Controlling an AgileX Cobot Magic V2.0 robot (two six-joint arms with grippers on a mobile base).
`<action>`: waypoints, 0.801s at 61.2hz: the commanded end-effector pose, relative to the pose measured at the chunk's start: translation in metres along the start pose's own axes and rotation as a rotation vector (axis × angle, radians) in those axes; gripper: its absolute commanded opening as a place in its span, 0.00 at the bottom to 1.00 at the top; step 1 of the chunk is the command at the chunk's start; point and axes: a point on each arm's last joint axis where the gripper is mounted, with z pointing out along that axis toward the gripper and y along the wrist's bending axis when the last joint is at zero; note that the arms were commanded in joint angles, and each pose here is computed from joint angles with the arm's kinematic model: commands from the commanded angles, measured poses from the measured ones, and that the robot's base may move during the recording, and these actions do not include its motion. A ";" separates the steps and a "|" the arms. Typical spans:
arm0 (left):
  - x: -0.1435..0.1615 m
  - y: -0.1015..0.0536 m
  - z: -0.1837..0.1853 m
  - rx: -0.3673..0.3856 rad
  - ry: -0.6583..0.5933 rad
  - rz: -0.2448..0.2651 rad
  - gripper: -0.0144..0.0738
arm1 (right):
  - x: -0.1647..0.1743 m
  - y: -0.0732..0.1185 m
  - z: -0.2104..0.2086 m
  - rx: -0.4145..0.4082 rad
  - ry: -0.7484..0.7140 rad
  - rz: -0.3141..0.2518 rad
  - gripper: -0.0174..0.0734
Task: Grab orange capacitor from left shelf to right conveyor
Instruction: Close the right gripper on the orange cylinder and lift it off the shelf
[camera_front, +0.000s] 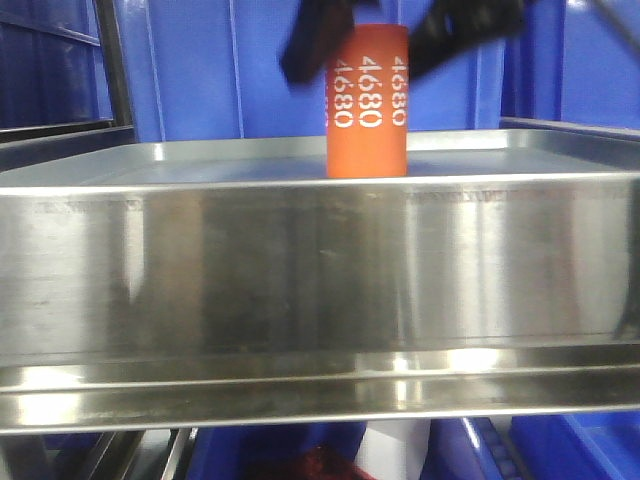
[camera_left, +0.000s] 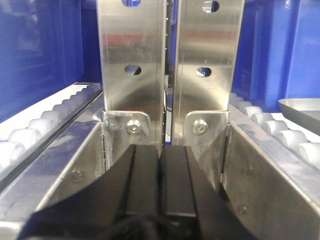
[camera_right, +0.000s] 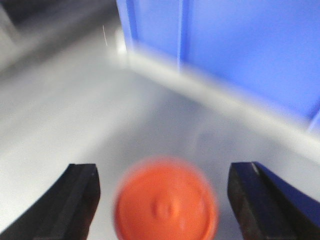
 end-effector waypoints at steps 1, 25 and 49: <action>-0.001 0.000 0.000 -0.001 -0.078 0.001 0.02 | -0.015 0.003 -0.012 -0.010 -0.067 -0.008 0.88; -0.001 0.000 0.000 -0.001 -0.078 0.001 0.02 | -0.014 0.003 -0.008 -0.009 -0.059 -0.007 0.47; -0.001 0.000 0.000 -0.001 -0.078 0.001 0.02 | -0.019 0.005 -0.032 -0.018 -0.109 -0.011 0.25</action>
